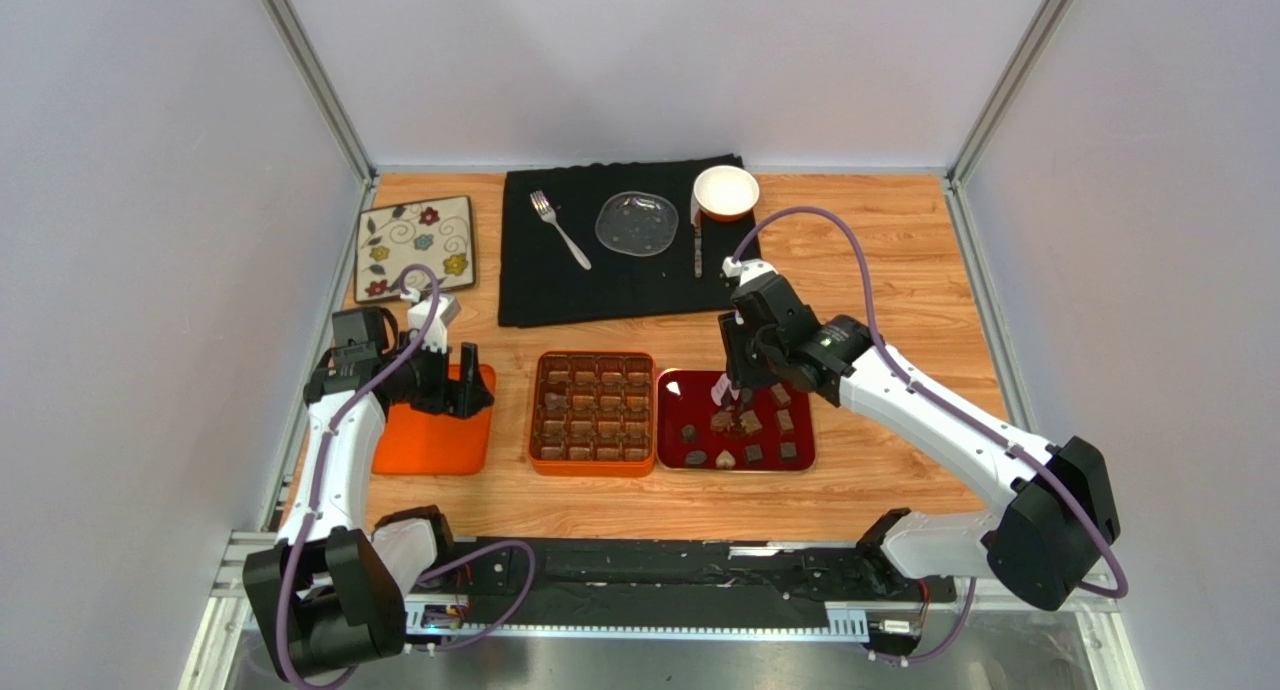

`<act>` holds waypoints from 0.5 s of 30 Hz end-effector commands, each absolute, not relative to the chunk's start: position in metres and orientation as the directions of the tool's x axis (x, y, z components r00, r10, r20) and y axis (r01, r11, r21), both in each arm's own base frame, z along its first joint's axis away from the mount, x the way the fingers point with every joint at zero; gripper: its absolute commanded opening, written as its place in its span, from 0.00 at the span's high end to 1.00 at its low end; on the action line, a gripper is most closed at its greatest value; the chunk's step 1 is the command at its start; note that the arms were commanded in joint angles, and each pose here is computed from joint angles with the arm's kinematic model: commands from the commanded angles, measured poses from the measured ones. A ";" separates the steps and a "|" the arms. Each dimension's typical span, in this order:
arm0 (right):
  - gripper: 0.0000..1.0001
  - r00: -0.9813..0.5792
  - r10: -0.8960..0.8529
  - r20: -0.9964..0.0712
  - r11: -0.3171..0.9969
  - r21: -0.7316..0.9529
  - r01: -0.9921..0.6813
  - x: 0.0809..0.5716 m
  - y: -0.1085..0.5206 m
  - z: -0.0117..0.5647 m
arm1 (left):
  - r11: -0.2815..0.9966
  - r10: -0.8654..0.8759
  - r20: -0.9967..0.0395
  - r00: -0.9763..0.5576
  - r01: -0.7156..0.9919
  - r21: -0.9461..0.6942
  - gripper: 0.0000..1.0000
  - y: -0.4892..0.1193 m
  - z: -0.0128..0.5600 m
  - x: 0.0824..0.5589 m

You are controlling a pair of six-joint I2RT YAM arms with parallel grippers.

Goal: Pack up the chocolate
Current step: Pick up the fake chocolate from the plate.

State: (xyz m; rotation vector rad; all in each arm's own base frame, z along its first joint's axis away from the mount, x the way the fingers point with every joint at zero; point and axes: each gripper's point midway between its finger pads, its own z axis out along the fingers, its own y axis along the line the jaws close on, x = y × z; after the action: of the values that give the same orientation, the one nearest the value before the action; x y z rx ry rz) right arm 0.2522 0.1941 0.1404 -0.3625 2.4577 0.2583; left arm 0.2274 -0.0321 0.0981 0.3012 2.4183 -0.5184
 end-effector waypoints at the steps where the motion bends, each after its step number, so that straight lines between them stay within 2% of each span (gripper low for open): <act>1: 0.67 -0.722 -0.177 -0.669 0.939 0.104 -0.326 0.268 0.202 0.158 | 0.889 0.097 -0.672 -0.734 0.368 -0.273 0.14 -0.031 0.113 0.236; 10: 0.68 -0.727 -0.187 -0.661 0.937 0.101 -0.334 0.270 0.205 0.152 | 0.888 0.095 -0.673 -0.733 0.368 -0.275 0.14 -0.031 0.113 0.236; 15: 0.76 -0.714 -0.177 -0.678 0.930 0.122 -0.346 0.272 0.210 0.161 | 0.889 0.101 -0.668 -0.737 0.368 -0.271 0.14 -0.030 0.110 0.234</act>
State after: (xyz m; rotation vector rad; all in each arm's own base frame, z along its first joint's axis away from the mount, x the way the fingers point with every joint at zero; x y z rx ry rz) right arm 0.2537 0.1959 0.1322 -0.3817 2.4769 0.2454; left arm 0.2270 -0.0324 0.0985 0.2981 2.4165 -0.5265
